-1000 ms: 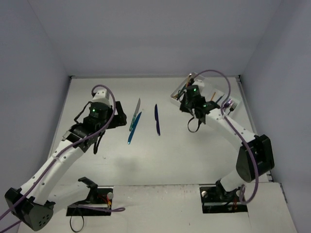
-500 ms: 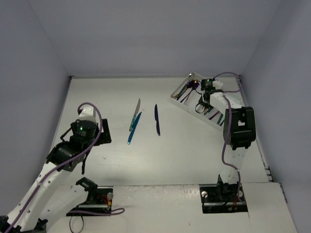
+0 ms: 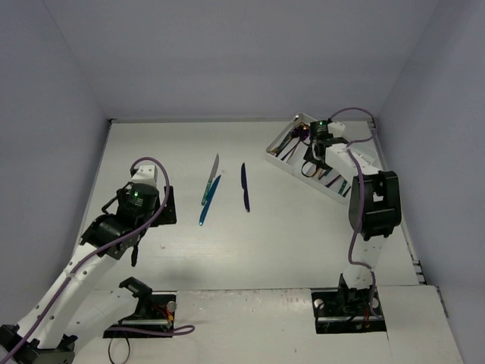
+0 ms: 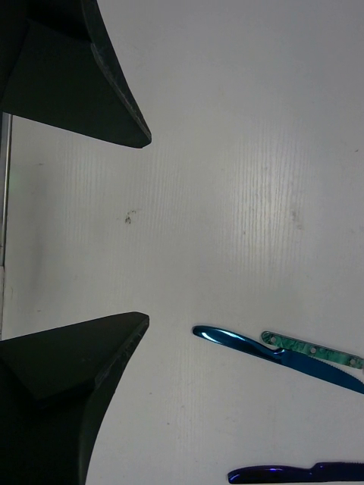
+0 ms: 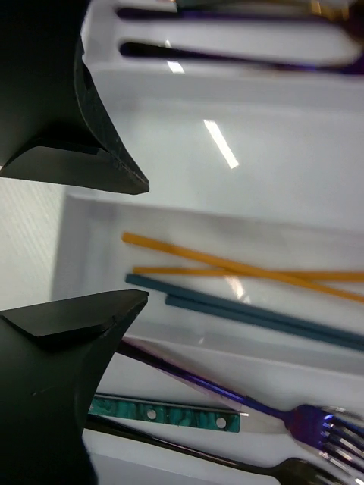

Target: Sort the eating utensils into containers

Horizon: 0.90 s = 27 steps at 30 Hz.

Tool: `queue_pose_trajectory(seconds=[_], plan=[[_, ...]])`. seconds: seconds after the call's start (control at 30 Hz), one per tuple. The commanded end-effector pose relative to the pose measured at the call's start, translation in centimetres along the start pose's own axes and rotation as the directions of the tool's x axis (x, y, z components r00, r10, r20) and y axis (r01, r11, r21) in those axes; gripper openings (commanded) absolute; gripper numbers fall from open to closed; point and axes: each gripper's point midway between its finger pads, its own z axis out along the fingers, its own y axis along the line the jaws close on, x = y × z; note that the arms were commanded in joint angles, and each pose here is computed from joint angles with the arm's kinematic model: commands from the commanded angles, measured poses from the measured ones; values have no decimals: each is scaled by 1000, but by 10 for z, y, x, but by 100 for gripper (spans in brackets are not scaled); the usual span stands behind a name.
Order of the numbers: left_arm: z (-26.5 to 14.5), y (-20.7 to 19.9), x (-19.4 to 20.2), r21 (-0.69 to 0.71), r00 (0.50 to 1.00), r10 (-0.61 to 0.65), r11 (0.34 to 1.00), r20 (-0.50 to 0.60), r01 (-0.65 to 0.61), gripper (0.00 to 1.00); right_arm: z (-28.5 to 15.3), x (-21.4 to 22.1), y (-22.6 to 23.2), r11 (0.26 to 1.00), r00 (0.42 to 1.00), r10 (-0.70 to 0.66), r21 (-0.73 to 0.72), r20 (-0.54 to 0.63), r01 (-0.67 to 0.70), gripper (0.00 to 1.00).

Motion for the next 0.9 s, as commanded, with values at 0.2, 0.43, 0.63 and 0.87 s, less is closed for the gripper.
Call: queue_pose_trajectory(seconds=[0.2,0.43,0.63,0.87], plan=[[-4,-8,-28,17,999,15,1000,36,-15,88,-121,44,130,911,957,-271,-294,107,290,55],[-5,-13,-25,45,1000,16,999,21,-17,88,-125,119,173,854,924,-380,-373,29,363,61],[-9,-15,-24,70,1000,3,998,22,-5,88,-110,151,189,837,903,-430,-380,-10,395,61],[-11,-14,-20,74,1000,-4,997,14,3,88,-94,165,196,831,889,-457,-369,-28,416,57]])
